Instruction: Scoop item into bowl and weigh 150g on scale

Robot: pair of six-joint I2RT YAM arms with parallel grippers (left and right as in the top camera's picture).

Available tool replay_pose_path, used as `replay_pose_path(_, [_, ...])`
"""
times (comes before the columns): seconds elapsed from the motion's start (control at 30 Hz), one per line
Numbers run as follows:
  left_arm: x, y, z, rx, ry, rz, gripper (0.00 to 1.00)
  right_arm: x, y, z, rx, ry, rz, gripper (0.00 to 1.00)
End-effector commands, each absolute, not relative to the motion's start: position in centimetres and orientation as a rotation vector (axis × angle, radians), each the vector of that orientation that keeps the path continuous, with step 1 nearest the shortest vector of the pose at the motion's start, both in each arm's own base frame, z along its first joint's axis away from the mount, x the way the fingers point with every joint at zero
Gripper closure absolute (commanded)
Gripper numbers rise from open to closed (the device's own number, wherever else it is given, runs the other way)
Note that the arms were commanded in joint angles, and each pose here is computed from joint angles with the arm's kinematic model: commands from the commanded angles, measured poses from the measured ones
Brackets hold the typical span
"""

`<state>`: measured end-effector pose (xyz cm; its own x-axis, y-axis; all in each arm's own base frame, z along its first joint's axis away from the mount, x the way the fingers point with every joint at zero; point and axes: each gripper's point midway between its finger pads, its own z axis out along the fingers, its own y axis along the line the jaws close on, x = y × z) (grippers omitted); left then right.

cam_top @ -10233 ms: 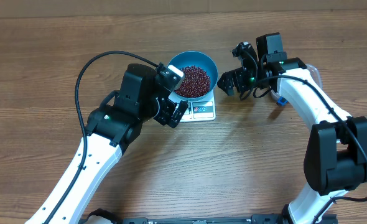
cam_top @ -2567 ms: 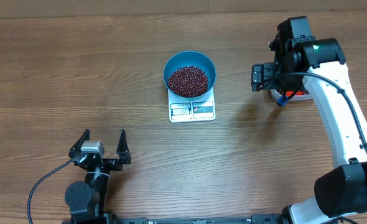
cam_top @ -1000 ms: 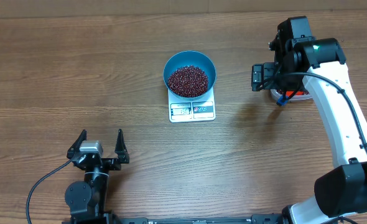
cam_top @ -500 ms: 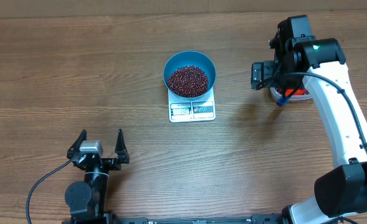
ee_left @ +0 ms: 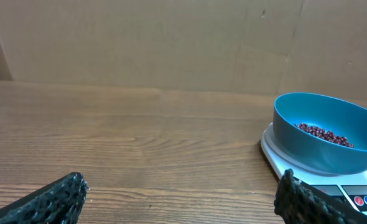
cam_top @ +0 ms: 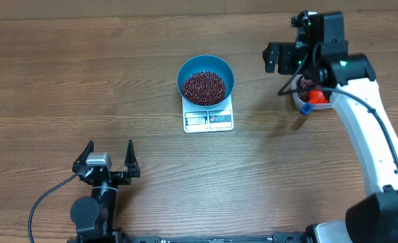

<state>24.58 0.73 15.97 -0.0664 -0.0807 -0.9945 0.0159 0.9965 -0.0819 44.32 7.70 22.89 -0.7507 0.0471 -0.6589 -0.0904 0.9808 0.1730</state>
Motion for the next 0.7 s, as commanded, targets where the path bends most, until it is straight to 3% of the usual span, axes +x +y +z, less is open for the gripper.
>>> replay_pose_path(0.0, [24.5, 1.2, 15.9, -0.048, 1.632, -0.044, 0.00, 42.9, 8.3, 25.2, -0.052, 2.326, 0.299, 0.00])
replay_pose_path(0.67, [24.5, 1.2, 15.9, -0.048, 1.633, -0.044, 0.00, 37.4, 7.9, 25.5, -0.072, 1.843, 0.364, 0.00])
